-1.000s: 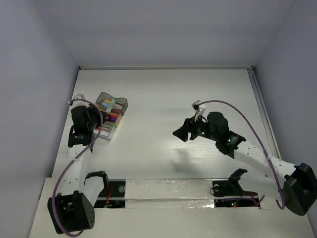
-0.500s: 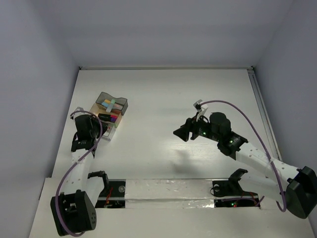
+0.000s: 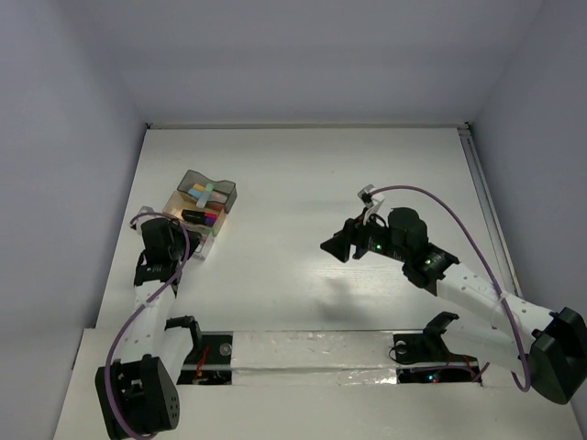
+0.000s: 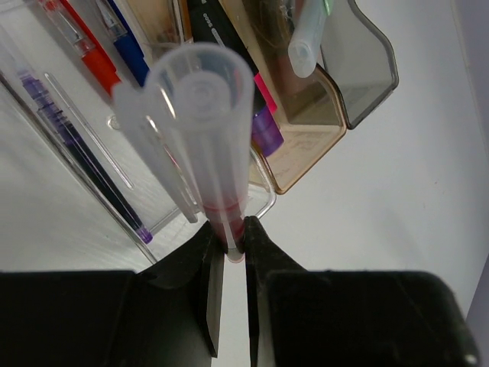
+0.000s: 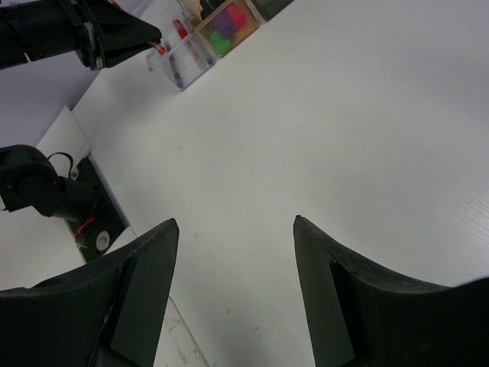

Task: Sort the stationery into containers
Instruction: Place the pen in the storage box.

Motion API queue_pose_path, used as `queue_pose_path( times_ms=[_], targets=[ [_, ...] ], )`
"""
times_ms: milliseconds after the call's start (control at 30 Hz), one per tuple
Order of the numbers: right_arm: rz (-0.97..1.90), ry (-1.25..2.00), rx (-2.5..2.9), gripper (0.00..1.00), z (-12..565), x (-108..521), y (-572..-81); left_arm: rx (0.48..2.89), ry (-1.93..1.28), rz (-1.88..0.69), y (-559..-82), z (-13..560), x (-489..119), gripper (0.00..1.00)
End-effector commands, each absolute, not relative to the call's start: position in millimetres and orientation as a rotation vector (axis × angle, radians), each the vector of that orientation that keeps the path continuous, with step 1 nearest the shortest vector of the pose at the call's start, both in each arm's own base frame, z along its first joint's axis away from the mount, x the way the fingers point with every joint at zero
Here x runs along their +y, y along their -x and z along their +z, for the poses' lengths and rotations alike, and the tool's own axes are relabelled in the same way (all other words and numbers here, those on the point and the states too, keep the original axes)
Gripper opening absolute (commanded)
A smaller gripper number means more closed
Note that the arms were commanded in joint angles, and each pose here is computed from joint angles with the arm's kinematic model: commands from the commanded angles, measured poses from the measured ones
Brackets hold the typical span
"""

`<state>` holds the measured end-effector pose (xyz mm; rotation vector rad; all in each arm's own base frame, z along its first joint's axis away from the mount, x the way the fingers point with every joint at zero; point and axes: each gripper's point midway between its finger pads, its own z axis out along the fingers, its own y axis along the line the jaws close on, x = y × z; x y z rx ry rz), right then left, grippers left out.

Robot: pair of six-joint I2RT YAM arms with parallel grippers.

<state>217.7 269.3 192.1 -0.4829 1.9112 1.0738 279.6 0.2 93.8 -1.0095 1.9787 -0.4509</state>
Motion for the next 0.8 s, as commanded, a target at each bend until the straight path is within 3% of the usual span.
queue_pose_path(
  times_ms=[0, 133, 233, 433, 467, 633, 733, 767],
  targets=[
    [1.102, 0.505, 1.86, 0.68, 202, 273, -217, 1.934, 0.999, -0.399, -286, 100, 12, 0.0],
    [1.102, 0.505, 1.863, 0.68, 201, 273, -217, 1.953, 1.004, -0.398, -284, 93, 11, 0.04],
    [1.1, 0.503, 1.865, 0.68, 200, 273, -217, 1.949, 1.006, -0.404, -286, 90, 10, 0.13],
    [1.102, 0.507, 1.873, 0.68, 197, 275, -218, 1.929, 0.997, -0.402, -286, 94, 11, 0.37],
    [1.102, 0.507, 1.875, 0.68, 197, 275, -218, 1.929, 0.993, -0.399, -287, 97, 12, 0.45],
    [1.093, 0.501, 1.864, 0.68, 198, 273, -219, 1.885, 0.948, -0.405, -291, 121, 13, 0.58],
    [1.1, 0.5, 1.843, 0.68, 203, 272, -217, 1.852, 0.89, -0.42, -292, 147, 11, 0.75],
    [1.111, 0.499, 1.803, 0.68, 212, 272, -216, 1.843, 0.868, -0.424, -292, 156, 10, 0.9]
  ],
)
